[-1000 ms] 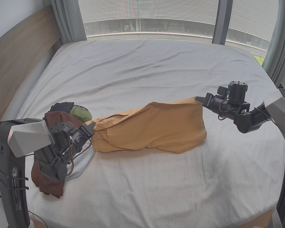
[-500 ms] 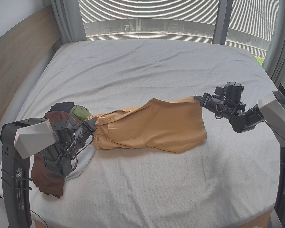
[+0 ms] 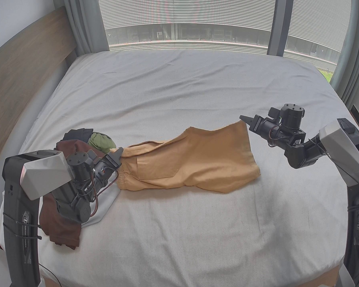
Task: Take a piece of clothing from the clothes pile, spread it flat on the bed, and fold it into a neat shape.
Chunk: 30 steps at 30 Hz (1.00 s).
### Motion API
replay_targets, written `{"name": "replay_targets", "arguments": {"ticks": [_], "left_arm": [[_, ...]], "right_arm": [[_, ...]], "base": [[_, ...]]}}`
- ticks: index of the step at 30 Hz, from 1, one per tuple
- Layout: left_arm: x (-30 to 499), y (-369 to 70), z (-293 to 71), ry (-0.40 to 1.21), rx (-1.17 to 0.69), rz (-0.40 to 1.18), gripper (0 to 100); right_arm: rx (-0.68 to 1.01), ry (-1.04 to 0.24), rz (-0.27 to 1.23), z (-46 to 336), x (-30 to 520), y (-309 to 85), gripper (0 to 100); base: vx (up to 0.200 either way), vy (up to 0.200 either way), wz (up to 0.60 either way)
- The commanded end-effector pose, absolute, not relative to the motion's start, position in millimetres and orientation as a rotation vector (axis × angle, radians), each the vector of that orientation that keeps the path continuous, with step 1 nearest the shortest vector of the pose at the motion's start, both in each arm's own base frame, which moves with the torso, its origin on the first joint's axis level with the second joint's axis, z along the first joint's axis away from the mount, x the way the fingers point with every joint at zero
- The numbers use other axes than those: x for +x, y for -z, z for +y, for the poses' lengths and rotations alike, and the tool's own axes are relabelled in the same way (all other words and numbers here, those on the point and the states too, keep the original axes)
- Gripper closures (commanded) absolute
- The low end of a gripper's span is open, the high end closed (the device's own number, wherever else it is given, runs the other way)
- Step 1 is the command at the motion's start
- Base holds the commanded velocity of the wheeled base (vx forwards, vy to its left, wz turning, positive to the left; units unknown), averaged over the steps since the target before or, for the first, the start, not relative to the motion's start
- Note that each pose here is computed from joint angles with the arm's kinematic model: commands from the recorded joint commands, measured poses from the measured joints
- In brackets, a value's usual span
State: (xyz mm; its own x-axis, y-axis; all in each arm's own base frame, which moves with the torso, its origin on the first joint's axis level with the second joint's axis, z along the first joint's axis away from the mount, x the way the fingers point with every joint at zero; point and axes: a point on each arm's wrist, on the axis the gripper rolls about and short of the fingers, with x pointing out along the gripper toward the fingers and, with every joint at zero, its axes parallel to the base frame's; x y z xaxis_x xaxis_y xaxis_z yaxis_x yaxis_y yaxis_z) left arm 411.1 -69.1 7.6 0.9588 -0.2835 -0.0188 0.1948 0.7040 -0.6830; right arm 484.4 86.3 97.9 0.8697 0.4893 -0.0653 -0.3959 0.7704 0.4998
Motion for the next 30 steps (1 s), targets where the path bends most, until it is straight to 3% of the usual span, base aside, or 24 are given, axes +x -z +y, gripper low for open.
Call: {"name": "replay_targets", "arguments": {"ticks": [1,10,17,22,30], "left_arm": [[416.0,-9.1,-67.2,0.266,-0.745,0.105,0],[411.8,-10.5,-61.9,0.245,-0.747,0.11,0],[387.3,-44.6,-69.9,0.305,-0.75,0.108,0],[360.1,-69.5,-71.9,0.384,-0.741,0.138,0],[338.0,-58.8,-79.0,0.429,-0.626,0.219,0]], "right_arm": [[0.494,-0.491,0.169,88.5,491.8,-86.5,0],[0.495,-0.489,0.194,85.7,474.0,-95.1,0],[0.505,-0.493,0.282,86.8,429.9,-102.2,0],[0.506,-0.502,0.362,90.1,384.3,-83.5,0],[0.499,-0.529,0.389,94.5,344.4,-44.9,0]], "base": [[0.0,0.0,0.0],[0.0,0.0,0.0],[0.0,0.0,0.0],[0.0,0.0,0.0],[0.0,0.0,0.0]]}}
